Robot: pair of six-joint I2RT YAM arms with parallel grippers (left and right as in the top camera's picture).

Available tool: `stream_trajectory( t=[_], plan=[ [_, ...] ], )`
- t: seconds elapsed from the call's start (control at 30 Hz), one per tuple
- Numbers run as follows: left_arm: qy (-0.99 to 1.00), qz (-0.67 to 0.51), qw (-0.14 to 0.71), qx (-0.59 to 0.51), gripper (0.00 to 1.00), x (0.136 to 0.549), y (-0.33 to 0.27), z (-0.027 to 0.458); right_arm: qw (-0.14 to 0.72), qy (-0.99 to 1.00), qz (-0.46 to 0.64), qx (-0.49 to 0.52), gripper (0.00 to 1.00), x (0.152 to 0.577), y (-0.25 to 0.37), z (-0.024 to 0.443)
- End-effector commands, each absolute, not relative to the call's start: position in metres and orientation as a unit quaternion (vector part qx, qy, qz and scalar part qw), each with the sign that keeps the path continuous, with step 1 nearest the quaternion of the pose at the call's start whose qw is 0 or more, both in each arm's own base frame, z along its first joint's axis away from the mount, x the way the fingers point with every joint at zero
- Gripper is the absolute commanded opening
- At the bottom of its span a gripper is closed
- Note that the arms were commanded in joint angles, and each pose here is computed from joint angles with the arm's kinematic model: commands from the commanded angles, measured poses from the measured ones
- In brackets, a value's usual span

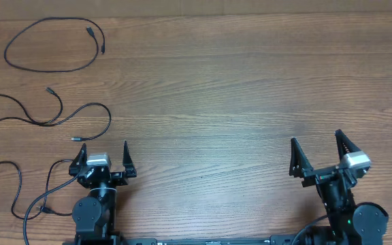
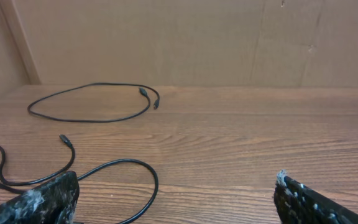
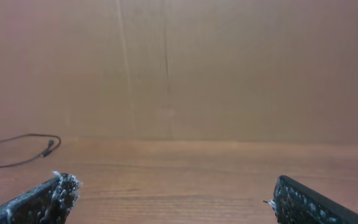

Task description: Untangle cables

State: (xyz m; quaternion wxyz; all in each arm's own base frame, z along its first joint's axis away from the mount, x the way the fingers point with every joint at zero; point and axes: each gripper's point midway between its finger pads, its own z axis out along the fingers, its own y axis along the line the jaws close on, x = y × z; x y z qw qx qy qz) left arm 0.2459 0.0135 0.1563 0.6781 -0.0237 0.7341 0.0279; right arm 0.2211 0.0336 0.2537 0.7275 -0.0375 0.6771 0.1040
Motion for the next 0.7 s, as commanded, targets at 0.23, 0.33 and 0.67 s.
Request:
stream_trajectory(
  t=[0.23, 0.33, 0.67],
  plan=[
    [0.732, 0.03, 0.68, -0.012, 1.0, 0.246, 0.011, 0.157, 0.735, 0.671, 0.09, -0.025, 1.0, 0.237, 0.027, 0.222],
    [0.732, 0.03, 0.68, -0.012, 0.99, 0.246, 0.011, 0.157, 0.743, 0.663, 0.091, -0.025, 1.0, 0.241, 0.027, 0.213],
    [0.732, 0.03, 0.68, -0.012, 0.99, 0.246, 0.011, 0.157, 0.703, 0.705, 0.093, -0.008, 1.0, 0.245, 0.025, 0.177]
  ],
)
